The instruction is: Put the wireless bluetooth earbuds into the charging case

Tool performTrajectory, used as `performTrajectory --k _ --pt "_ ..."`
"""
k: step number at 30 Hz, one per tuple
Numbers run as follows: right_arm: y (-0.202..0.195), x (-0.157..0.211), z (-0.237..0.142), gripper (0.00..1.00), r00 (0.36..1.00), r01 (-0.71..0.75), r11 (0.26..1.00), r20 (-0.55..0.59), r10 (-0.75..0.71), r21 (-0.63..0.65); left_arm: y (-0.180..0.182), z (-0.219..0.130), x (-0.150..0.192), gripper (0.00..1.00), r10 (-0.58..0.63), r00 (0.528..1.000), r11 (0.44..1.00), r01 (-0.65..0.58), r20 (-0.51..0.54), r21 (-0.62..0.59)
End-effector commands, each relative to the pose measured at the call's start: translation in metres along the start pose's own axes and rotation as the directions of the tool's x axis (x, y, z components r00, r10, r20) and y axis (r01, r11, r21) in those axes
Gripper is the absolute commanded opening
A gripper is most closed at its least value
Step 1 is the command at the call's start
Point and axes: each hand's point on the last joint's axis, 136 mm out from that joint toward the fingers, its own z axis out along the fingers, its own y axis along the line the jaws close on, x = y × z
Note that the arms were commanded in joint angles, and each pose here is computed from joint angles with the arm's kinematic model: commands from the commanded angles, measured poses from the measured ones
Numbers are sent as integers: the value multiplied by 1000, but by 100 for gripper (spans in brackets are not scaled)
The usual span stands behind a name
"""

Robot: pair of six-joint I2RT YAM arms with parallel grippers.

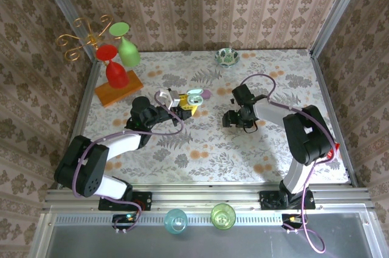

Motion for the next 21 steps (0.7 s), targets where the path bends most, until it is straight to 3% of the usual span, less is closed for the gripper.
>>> performTrajectory --k 1,7,13,21 --pt "-2 23 -7 65 999 -13 1000 -47 12 -21 -2 -1 -8 26 42 999 999 -42 19 3" --pt "-10 47 -12 64 996 -47 999 -74 46 -19 -1 1 -10 26 38 999 999 -39 29 7" --pt "0 68 -16 63 991 -95 991 -104 85 -93 -1 1 -11 26 36 999 999 -36 31 9" --pt "-9 83 -25 65 991 -96 993 -97 90 -63 -1 4 -13 26 37 999 999 -38 34 20"
